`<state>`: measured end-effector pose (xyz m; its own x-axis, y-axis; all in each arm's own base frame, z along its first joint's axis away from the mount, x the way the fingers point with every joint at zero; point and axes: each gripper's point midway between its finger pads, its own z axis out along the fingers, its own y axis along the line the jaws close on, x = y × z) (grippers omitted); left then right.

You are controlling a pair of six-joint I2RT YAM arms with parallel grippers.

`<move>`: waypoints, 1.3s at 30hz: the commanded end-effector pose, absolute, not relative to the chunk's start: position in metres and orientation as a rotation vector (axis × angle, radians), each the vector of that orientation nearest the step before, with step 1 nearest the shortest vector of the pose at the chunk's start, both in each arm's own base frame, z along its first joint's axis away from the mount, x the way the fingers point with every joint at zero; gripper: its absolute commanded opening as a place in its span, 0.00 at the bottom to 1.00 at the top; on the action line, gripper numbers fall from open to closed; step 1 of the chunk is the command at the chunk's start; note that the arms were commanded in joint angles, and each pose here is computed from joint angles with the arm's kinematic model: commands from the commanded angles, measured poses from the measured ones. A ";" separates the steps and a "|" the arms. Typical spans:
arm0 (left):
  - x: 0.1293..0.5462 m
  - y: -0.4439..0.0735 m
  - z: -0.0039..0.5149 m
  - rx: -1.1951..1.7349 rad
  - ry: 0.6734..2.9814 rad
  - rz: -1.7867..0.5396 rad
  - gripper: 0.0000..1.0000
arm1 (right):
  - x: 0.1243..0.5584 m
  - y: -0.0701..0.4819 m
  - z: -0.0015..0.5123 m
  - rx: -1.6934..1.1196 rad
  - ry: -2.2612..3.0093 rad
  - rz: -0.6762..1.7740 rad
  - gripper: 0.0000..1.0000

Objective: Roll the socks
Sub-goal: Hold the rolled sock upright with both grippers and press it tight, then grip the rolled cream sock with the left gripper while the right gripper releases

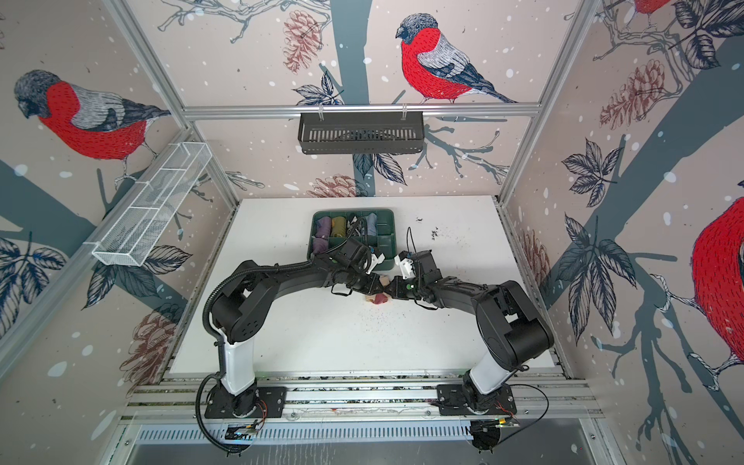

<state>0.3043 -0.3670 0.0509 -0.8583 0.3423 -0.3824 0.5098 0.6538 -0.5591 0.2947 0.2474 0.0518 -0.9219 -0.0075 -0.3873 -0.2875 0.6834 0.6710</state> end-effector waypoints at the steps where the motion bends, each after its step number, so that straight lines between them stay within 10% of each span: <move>1: 0.303 -0.371 0.060 0.685 2.593 -1.072 0.20 | 0.295 0.246 0.044 -0.251 2.563 1.069 0.11; 39: 0.314 -0.309 0.069 0.413 2.500 -1.216 0.50 | 0.303 0.250 0.031 -0.285 2.619 0.975 0.08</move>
